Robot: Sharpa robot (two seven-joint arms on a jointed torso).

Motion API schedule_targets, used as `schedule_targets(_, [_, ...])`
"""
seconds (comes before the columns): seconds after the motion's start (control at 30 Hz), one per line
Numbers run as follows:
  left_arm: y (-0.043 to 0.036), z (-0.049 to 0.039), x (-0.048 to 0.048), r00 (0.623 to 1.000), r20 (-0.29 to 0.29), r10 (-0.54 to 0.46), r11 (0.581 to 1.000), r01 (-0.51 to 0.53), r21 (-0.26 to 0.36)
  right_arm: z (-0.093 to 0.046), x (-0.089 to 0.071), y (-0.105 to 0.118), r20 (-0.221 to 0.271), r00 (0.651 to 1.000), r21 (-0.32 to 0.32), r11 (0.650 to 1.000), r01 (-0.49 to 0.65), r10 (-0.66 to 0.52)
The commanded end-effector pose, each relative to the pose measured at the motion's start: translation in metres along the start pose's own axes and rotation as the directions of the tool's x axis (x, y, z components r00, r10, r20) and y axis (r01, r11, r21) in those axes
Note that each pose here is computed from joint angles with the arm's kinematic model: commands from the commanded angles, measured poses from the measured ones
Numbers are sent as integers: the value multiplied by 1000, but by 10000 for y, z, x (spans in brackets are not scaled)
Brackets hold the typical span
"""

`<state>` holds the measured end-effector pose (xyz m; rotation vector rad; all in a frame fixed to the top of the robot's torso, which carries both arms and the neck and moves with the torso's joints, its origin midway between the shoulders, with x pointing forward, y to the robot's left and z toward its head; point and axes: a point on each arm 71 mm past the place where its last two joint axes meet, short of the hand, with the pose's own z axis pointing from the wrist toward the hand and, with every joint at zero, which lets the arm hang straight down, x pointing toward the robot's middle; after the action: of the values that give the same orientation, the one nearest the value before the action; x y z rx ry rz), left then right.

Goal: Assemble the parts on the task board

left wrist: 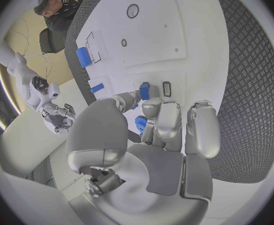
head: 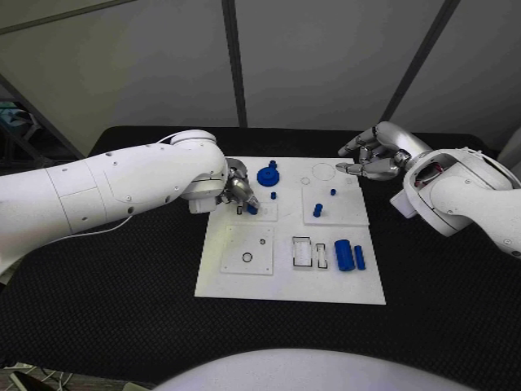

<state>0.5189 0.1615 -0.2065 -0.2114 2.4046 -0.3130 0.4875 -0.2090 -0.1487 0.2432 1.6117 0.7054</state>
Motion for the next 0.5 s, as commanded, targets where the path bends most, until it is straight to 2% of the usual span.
schedule_targets(0.03, [21, 10, 13, 1000, -16, 23, 999, -24, -22, 0, -5, 15, -2, 1000, -11, 1000, 5, -5])
schedule_targets(0.5, [-2, 24, 17, 999, -23, 28, 999, -29, -25, -5, -7, 16, -2, 1000, -10, 1000, 5, -5])
